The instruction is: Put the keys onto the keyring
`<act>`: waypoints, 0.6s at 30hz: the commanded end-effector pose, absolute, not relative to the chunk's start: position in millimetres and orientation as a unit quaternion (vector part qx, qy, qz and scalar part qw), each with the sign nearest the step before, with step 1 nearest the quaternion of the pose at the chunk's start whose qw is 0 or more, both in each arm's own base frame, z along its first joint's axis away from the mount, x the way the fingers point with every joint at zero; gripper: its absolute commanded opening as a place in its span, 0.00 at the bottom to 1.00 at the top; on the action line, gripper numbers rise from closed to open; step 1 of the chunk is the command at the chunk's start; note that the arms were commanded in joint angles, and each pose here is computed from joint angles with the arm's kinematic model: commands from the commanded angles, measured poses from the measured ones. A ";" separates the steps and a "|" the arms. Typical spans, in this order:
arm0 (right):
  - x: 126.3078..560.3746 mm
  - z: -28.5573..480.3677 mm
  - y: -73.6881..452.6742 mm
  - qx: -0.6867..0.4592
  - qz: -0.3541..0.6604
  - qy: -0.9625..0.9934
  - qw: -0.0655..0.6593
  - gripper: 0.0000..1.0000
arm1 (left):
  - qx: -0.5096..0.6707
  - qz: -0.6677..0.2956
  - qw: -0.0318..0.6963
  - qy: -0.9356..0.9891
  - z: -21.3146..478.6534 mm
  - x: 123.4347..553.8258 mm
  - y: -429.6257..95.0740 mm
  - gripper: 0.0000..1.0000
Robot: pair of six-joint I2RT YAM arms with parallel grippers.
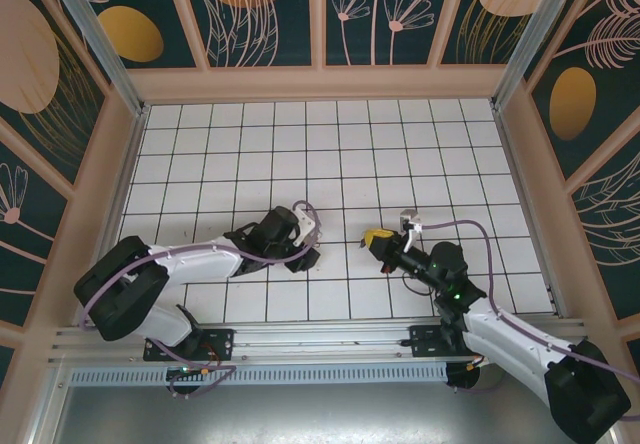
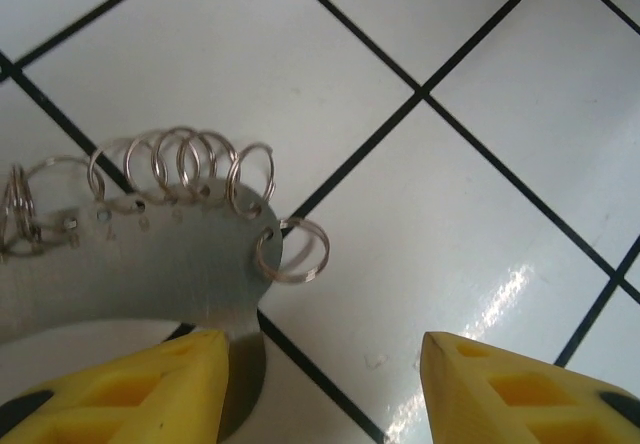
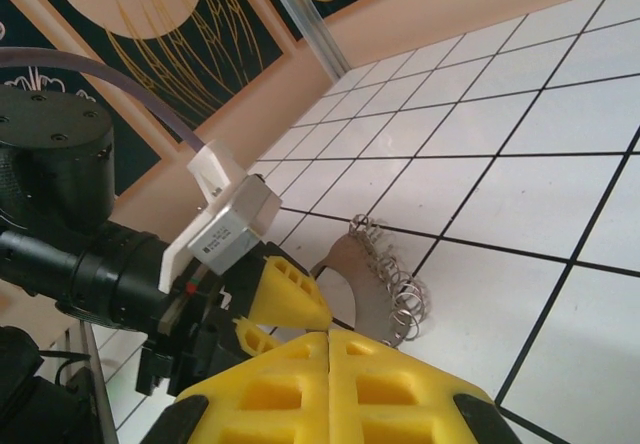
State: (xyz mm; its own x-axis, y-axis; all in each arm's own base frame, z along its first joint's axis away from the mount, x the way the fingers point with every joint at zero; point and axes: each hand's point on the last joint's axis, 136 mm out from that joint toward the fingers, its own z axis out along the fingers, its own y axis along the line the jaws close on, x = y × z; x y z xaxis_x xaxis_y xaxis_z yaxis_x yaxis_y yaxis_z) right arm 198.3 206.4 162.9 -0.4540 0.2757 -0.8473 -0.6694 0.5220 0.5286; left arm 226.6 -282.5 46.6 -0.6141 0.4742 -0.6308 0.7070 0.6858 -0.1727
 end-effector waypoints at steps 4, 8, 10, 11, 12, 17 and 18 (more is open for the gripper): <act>198.1 156.8 198.6 -0.124 0.465 0.714 0.509 0.00 | 0.407 -0.134 0.286 0.857 44.6 233.5 -301.4 0.54; 205.3 141.5 191.9 -0.099 0.446 0.741 0.492 0.00 | 0.424 -0.108 0.274 0.856 38.4 234.9 -303.9 0.51; 209.3 129.2 186.2 -0.077 0.436 0.760 0.475 0.00 | 0.426 -0.103 0.268 0.858 36.5 234.3 -303.0 0.49; 208.3 123.4 185.6 -0.069 0.437 0.767 0.464 0.00 | 0.426 -0.104 0.266 0.859 35.9 233.5 -302.6 0.49; 206.4 119.0 185.7 -0.063 0.442 0.771 0.455 0.00 | 0.425 -0.105 0.264 0.859 35.8 232.4 -302.2 0.48; 204.3 96.7 180.6 -0.025 0.439 0.793 0.422 0.00 | 0.423 -0.107 0.265 0.860 40.0 232.6 -303.0 0.48; 203.7 90.8 179.7 -0.021 0.435 0.799 0.416 0.00 | 0.426 -0.105 0.262 0.859 39.3 232.8 -303.1 0.48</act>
State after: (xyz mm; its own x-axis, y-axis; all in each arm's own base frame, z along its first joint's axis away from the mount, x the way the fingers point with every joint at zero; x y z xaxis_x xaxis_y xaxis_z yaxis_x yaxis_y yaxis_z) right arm 208.5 190.6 128.4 -0.5860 0.3139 -0.7470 -0.5018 0.5832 0.6388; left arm 230.3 -302.9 35.5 -0.5137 0.6551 -0.5540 0.7802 0.6253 0.0159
